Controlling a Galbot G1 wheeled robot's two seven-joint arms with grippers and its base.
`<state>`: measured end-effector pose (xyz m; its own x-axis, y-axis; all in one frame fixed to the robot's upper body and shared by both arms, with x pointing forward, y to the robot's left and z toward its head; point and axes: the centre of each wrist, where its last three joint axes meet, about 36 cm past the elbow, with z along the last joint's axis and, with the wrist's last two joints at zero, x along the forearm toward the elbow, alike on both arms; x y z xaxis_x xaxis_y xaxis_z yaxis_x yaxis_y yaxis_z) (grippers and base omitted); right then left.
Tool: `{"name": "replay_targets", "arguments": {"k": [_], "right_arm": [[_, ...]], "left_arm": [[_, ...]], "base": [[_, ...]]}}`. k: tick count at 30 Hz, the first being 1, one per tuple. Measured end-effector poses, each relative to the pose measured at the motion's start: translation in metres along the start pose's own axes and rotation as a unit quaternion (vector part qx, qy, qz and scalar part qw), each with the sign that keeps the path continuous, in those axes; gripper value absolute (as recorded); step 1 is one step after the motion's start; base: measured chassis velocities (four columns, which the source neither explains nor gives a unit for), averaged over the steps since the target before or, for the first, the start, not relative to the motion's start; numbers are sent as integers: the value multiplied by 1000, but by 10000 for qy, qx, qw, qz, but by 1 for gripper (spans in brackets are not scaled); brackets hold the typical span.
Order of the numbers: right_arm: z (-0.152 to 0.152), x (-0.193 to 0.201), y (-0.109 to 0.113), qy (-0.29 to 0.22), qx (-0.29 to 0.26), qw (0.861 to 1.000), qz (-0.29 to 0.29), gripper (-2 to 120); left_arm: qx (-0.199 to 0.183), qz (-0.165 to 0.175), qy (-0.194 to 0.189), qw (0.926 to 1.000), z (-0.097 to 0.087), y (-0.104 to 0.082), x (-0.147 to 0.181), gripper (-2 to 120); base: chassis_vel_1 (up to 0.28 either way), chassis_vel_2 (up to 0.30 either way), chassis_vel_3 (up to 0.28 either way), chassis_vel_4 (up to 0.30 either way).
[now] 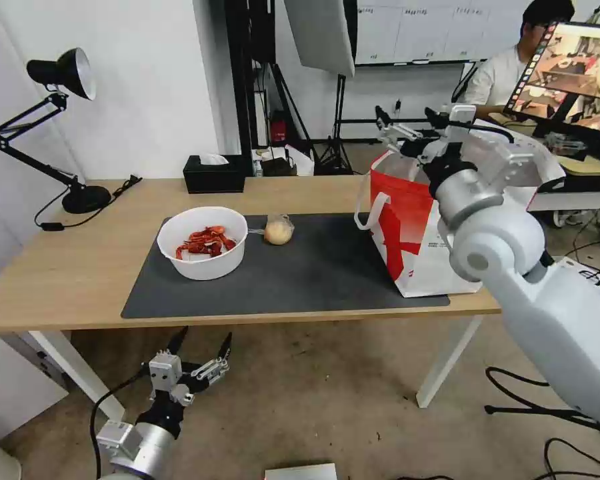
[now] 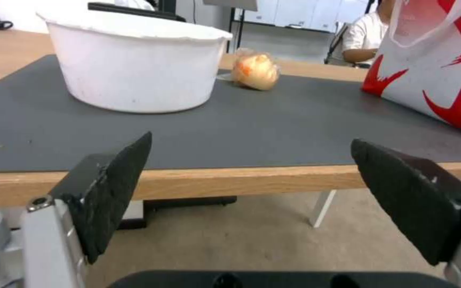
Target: Pick up the trash from the table and place it into the takeout bag.
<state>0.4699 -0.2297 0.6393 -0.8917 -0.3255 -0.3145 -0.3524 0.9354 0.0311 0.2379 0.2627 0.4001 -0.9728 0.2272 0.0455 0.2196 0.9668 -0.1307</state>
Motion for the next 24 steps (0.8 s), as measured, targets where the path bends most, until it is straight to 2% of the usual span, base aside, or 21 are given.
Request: {"name": "replay_targets", "arguments": {"k": [7,10,18,24], "right_arm": [[24,29,4,-356,277,9972,-597,100],[40,57,11,-446,291,9946,-886,100],[57,100,25,-460,416,9929,-1015,100],[89,153,37,-256,537,9935,-974,100]], "left_arm": [[21,0,-10,10000,0,-1,1,100],[41,12,-23,10000,0,-2,1,100],[54,18,-82,10000,-1,-3,3,100],[74,25,-93,9999,0,-6,7,100]], "base": [[0,0,0,0],[0,0,0,0],[0,0,0,0],[0,0,0,0]]}}
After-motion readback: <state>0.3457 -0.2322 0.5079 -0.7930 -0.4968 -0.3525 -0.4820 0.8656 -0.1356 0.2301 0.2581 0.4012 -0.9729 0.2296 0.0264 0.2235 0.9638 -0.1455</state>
